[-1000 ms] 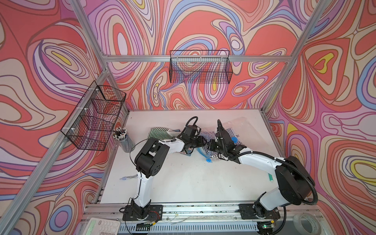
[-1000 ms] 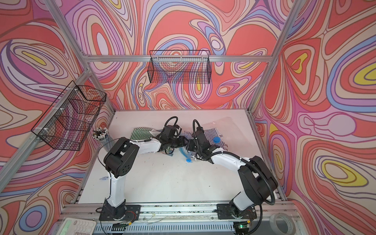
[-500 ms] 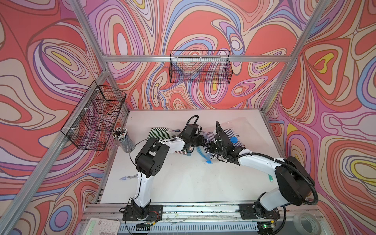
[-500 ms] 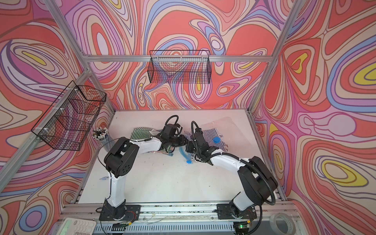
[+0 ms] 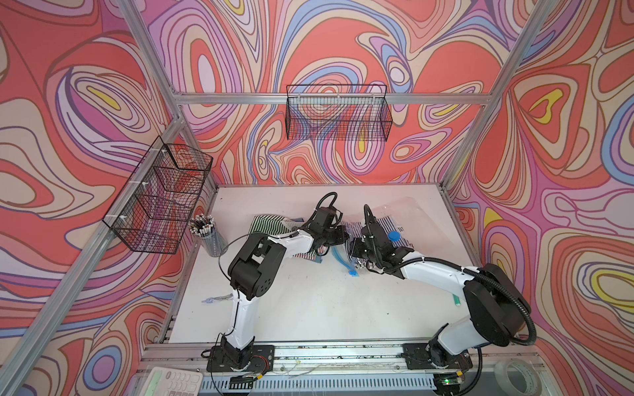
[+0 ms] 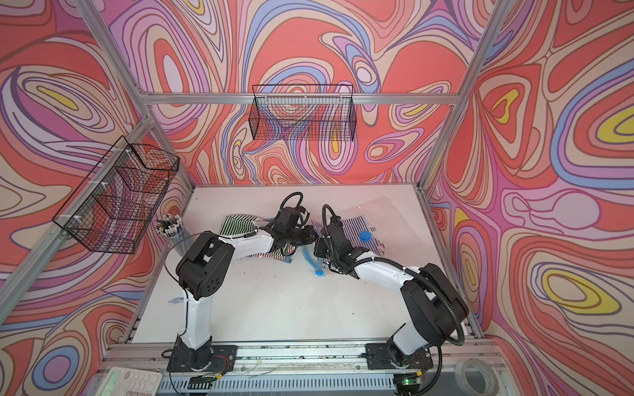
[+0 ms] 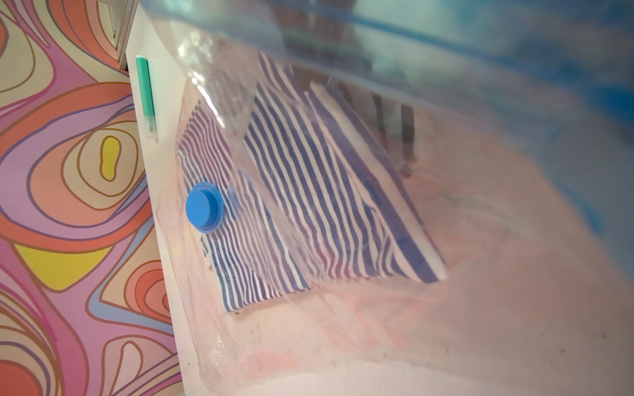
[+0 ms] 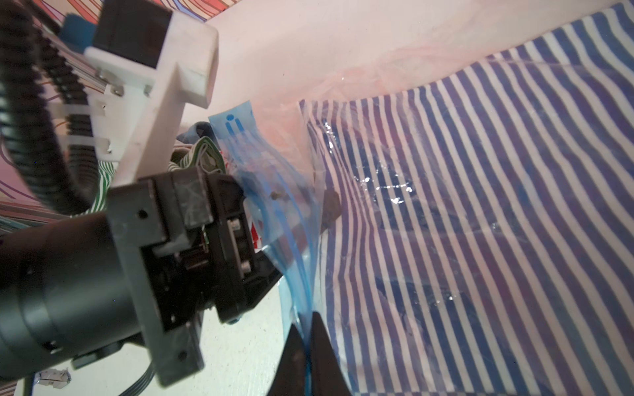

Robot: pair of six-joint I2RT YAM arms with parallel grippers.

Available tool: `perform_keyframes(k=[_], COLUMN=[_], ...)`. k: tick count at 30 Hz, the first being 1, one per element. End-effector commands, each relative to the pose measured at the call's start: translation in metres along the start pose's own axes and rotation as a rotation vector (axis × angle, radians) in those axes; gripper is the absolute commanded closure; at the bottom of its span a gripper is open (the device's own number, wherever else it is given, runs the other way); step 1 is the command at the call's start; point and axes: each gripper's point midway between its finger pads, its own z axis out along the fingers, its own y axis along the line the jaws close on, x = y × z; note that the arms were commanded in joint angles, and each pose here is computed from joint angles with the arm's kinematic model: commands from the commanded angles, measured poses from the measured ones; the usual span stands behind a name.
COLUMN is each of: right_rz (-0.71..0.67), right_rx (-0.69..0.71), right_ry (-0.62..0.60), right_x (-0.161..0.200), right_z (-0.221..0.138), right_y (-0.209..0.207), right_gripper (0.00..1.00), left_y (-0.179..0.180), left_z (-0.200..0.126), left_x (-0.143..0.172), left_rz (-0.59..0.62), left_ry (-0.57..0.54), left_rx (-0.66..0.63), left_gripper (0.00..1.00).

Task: Take the tank top out of the vacuum bag
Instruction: Take out the tank top from the vacuum bag.

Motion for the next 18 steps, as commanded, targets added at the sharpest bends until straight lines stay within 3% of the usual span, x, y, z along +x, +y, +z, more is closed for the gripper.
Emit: perform_keyframes(k=[1,18], right_rz=[0.006,0.069], right_rx=[0.04,0.173], right_ry=[-0.011,-0.047], right_x=[-0.002,-0.017], right_z=[0.003,0.022], right_y=[-0.003,-0.016], right_gripper=[1.0,1.0], left_y=[-0.017,-0.016], left_z=[-0.015,-0.057], left_x=[-0.014,-0.016], left_rz=[0.054,0.081], left_ry=[-0.033,-0.092], left_rx=[-0.004,-0.048], left_gripper=[1.0,1.0])
